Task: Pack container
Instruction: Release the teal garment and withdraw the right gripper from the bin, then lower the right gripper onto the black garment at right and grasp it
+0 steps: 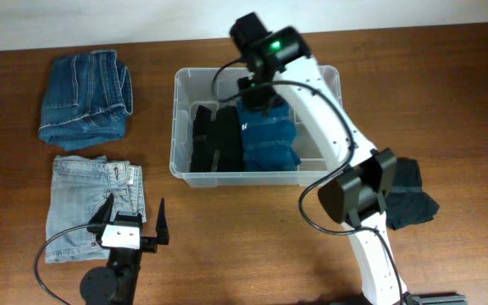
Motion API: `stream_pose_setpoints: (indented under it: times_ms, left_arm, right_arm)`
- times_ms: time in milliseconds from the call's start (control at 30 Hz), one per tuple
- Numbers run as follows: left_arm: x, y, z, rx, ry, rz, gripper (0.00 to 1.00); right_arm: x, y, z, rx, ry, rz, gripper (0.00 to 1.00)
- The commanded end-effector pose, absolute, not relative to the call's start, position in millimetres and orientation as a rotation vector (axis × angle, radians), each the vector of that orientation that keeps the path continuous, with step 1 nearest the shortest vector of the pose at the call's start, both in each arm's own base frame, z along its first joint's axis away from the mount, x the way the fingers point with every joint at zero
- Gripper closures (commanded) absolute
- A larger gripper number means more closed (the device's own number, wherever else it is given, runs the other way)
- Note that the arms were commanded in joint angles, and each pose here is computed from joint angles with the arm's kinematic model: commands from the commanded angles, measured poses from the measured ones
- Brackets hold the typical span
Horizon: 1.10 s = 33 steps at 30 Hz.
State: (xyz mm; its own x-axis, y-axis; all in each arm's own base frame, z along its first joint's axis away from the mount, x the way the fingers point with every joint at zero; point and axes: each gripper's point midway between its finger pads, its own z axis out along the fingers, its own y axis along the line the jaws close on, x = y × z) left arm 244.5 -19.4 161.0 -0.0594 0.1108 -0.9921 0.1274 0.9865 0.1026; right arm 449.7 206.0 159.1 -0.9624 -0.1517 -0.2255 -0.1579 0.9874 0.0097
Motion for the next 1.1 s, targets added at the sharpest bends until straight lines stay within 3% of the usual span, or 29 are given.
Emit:
stream_pose_setpoints:
  times_ms: [0, 67, 100, 133, 167, 433, 600, 900, 1067]
  left_arm:
    - [244.5, -17.3, 160.0, 0.189, 1.632, 0.006, 0.01]
    - [244.5, -17.3, 160.0, 0.189, 1.632, 0.006, 0.01]
    - [244.5, -17.3, 160.0, 0.189, 1.632, 0.006, 0.01]
    - [244.5, -17.4, 160.0, 0.189, 1.632, 0.006, 0.01]
    - [244.5, -17.3, 160.0, 0.189, 1.632, 0.006, 0.01]
    - [244.5, -17.3, 160.0, 0.189, 1.632, 0.006, 0.01]
    - [244.5, -17.4, 160.0, 0.189, 1.632, 0.006, 0.01]
    - [244.5, -17.3, 160.0, 0.189, 1.633, 0.006, 0.01]
    - [244.5, -17.3, 160.0, 0.189, 1.632, 0.006, 0.01]
  right_arm:
    - [454.1, 166.0, 207.8, -0.118, 2.829, -0.022, 0.45]
    - [447.3, 148.0, 228.3, -0.079, 2.815, -0.046, 0.37]
    - [447.6, 145.1, 238.2, -0.097, 2.792, -0.027, 0.1]
    - [445.0, 143.4, 248.9, -0.107, 2.773, 0.004, 0.02]
    - [441.3, 139.1, 263.6, -0.093, 2.745, 0.028, 0.0]
    - [397.0, 103.0, 353.1, -0.042, 2.56, 0.081, 0.01]
    - [352.0, 58.9, 371.0, 0.067, 2.555, 0.036, 0.01]
    - [261.0, -60.7, 320.5, 0.597, 2.679, -0.207, 0.01]
    - [238.5, -79.4, 269.7, 0.658, 2.856, -0.271, 0.01]
